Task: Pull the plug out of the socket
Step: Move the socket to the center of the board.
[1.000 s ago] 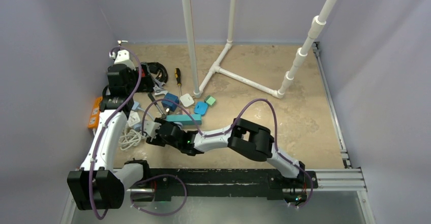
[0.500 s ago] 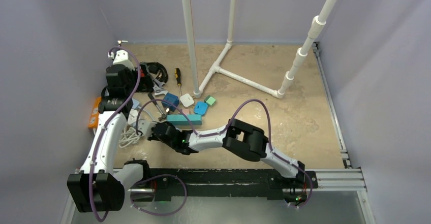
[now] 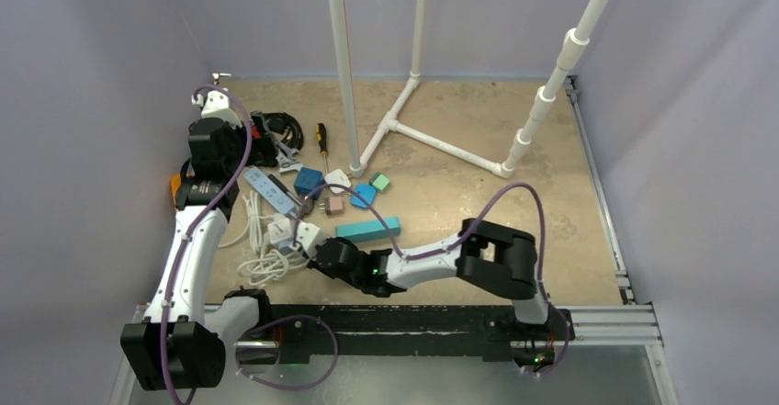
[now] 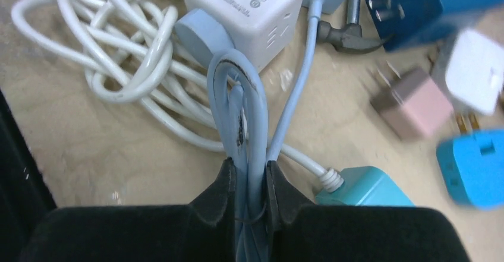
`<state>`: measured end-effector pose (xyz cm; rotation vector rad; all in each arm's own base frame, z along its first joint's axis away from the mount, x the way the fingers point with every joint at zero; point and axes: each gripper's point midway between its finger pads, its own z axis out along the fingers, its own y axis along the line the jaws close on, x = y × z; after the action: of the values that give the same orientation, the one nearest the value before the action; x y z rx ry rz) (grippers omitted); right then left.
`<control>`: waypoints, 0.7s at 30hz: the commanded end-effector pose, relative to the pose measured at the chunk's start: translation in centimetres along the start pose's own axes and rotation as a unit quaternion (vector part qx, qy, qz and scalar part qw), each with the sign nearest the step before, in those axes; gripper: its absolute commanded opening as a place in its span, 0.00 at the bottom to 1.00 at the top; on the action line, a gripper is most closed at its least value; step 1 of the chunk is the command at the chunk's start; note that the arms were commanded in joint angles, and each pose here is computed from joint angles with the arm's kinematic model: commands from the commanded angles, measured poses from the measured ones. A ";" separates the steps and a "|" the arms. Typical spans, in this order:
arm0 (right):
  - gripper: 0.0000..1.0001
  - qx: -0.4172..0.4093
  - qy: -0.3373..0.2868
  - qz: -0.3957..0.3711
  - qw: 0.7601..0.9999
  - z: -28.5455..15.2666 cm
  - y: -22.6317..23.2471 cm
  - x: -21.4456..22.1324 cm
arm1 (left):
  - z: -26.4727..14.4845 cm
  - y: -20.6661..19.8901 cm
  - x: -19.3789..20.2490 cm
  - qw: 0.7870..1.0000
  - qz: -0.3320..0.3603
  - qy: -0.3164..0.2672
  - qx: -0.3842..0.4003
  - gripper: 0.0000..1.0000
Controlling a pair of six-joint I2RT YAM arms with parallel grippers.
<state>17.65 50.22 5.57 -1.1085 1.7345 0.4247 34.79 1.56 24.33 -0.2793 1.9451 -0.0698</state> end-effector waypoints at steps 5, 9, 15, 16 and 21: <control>0.00 0.084 -0.016 0.184 0.979 -6.1 -5.1 0.4 | 0.0 -1.6 -1.1 0.999 -0.023 -0.017 0.043 0.99; 0.00 0.128 -0.003 0.226 0.966 -7.5 -8.0 2.2 | -0.2 -2.1 -0.9 0.998 -0.028 -0.015 0.057 0.98; 0.00 0.180 -0.010 0.301 0.937 -9.6 -13.0 3.5 | -0.1 -3.1 -0.5 0.997 -0.028 -0.009 0.074 0.98; 0.00 0.191 -0.015 0.314 0.930 -10.0 -13.8 3.5 | -0.2 -3.2 -0.4 0.997 -0.027 -0.009 0.076 0.97; 0.06 0.235 -0.037 0.376 0.896 -11.8 -17.6 3.6 | -0.3 -4.1 -0.1 0.996 -0.021 -0.004 0.086 0.97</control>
<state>20.85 34.63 7.20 -0.4287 2.1083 0.5017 34.85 -1.49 24.44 -0.2290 1.9524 -0.2264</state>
